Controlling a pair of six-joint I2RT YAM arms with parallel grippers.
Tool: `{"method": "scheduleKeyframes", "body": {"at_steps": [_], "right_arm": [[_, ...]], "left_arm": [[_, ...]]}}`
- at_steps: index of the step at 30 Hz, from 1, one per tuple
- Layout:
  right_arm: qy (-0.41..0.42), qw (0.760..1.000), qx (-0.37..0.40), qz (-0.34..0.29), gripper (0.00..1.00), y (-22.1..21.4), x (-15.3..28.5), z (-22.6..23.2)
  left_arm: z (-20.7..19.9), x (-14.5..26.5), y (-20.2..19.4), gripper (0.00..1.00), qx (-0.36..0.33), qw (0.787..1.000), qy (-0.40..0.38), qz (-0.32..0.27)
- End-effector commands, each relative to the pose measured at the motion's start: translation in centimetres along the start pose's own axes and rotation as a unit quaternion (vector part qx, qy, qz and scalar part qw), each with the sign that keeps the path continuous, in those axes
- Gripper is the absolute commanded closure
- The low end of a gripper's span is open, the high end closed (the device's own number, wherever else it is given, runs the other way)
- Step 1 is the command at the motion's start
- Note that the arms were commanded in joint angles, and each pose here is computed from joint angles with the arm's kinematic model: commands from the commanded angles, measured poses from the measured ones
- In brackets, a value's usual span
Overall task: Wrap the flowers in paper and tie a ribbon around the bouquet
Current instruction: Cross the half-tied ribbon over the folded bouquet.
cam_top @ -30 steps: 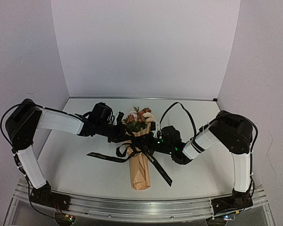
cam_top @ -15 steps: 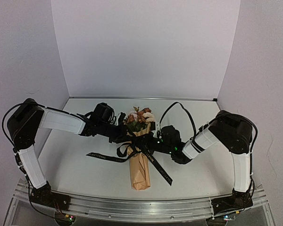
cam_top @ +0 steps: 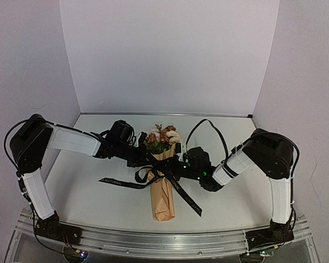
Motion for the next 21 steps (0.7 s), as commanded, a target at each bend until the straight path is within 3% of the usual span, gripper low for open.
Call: {"method": "scheduleKeyframes", "body": {"at_steps": [1,3,21], "right_arm": [[0.044,0.999,0.029,0.001,0.92,0.1,0.4,3.0],[0.042,0.999,0.030,0.000,0.91,0.2,0.6,3.1],[0.000,0.999,0.039,-0.027,0.69,0.3,4.0,3.0]], "left_arm": [[-1.1,-0.1,0.9,0.96,-0.015,1.000,-0.007,-0.004],[-1.1,0.0,1.0,1.00,-0.016,1.000,-0.003,-0.008],[-2.8,1.4,2.2,1.00,-0.062,0.997,-0.023,-0.044]]}}
Point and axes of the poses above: each gripper's point midway between its finger pads, its own x axis back along the fingers, its own z axis along the line the jaws close on, y = z × x, the point moved 4 cm from there along x, back along the fingers, and after that the axes turned 10 degrees about -x, right-handed, at the moved point
